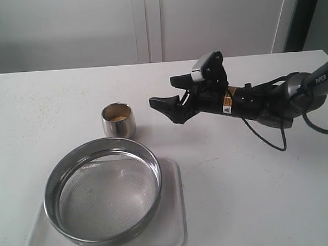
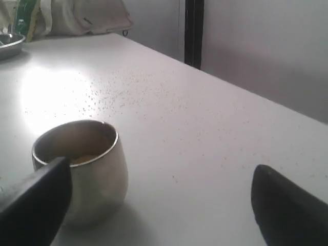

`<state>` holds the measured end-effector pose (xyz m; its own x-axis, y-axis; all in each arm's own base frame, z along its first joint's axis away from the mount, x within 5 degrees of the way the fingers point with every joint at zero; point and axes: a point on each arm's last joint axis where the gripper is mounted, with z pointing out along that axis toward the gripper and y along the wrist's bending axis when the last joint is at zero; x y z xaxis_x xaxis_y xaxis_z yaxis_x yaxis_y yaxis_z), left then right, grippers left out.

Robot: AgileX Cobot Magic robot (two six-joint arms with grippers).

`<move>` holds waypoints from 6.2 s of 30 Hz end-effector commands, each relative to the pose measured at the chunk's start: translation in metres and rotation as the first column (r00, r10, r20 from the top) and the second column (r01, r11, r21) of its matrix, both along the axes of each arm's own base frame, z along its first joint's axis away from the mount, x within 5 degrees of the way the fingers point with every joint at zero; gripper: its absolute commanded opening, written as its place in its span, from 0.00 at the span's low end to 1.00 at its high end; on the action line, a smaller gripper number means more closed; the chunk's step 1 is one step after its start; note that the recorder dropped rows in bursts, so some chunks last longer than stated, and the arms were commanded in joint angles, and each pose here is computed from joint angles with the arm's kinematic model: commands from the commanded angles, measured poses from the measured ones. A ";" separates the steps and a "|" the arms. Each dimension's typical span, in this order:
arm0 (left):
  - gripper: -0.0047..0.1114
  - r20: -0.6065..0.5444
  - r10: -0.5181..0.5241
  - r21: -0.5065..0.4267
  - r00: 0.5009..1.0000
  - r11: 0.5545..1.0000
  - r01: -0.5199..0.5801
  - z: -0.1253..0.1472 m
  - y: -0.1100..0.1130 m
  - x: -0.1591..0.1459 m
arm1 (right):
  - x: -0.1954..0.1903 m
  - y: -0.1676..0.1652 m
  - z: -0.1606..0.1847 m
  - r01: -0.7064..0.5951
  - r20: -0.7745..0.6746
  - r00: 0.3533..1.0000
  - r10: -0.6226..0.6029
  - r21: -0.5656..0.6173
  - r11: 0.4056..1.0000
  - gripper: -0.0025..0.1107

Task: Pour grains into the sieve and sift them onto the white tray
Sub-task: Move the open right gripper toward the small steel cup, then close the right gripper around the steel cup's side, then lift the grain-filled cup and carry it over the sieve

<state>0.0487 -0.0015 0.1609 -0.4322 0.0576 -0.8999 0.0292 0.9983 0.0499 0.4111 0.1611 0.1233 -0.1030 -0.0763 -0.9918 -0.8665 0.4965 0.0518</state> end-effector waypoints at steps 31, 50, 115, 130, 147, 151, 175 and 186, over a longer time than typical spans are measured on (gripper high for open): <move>0.04 -0.010 -0.006 -0.001 1.000 1.000 0.006 -0.003 0.000 -0.001 | 0.042 0.050 -0.009 -0.366 -0.098 0.930 0.354 -0.187 0.912 0.76; 0.04 -0.010 -0.006 -0.001 1.000 1.000 0.006 -0.003 0.000 -0.001 | 0.037 0.056 -0.014 -0.380 -0.173 0.920 0.351 -0.190 0.905 0.83; 0.04 -0.010 -0.006 -0.001 1.000 1.000 0.006 -0.003 0.000 -0.001 | 0.045 0.101 -0.039 -0.198 -0.078 0.980 0.185 -0.220 0.955 0.02; 0.04 -0.010 -0.006 -0.001 1.000 1.000 0.006 -0.003 0.000 -0.001 | 0.047 0.100 -0.007 -0.183 -0.030 0.983 0.180 -0.205 0.962 0.02; 0.04 -0.010 -0.006 -0.001 1.000 1.000 0.006 -0.003 0.000 -0.001 | 0.044 0.095 0.038 -0.179 -0.068 0.983 0.169 -0.184 0.966 0.02; 0.04 -0.010 -0.006 -0.001 1.000 1.000 0.006 -0.003 0.000 -0.001 | 0.041 0.093 0.044 -0.192 -0.074 0.981 0.180 -0.210 0.959 0.02; 0.04 -0.010 -0.006 -0.001 1.000 1.000 0.006 -0.003 0.000 -0.001 | -0.008 0.072 0.093 -0.178 -0.071 0.984 0.166 -0.231 0.957 0.02; 0.04 -0.010 -0.006 -0.001 1.000 1.000 0.006 -0.003 0.000 -0.001 | -0.041 0.058 0.101 -0.190 -0.067 0.982 0.179 -0.262 0.946 0.02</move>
<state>0.0487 -0.0015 0.1609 -0.4322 0.0576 -0.8999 0.0292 0.9983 0.0499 0.3760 0.2251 0.2155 -0.1161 -0.3725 -0.9207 -0.9470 0.3212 -0.0106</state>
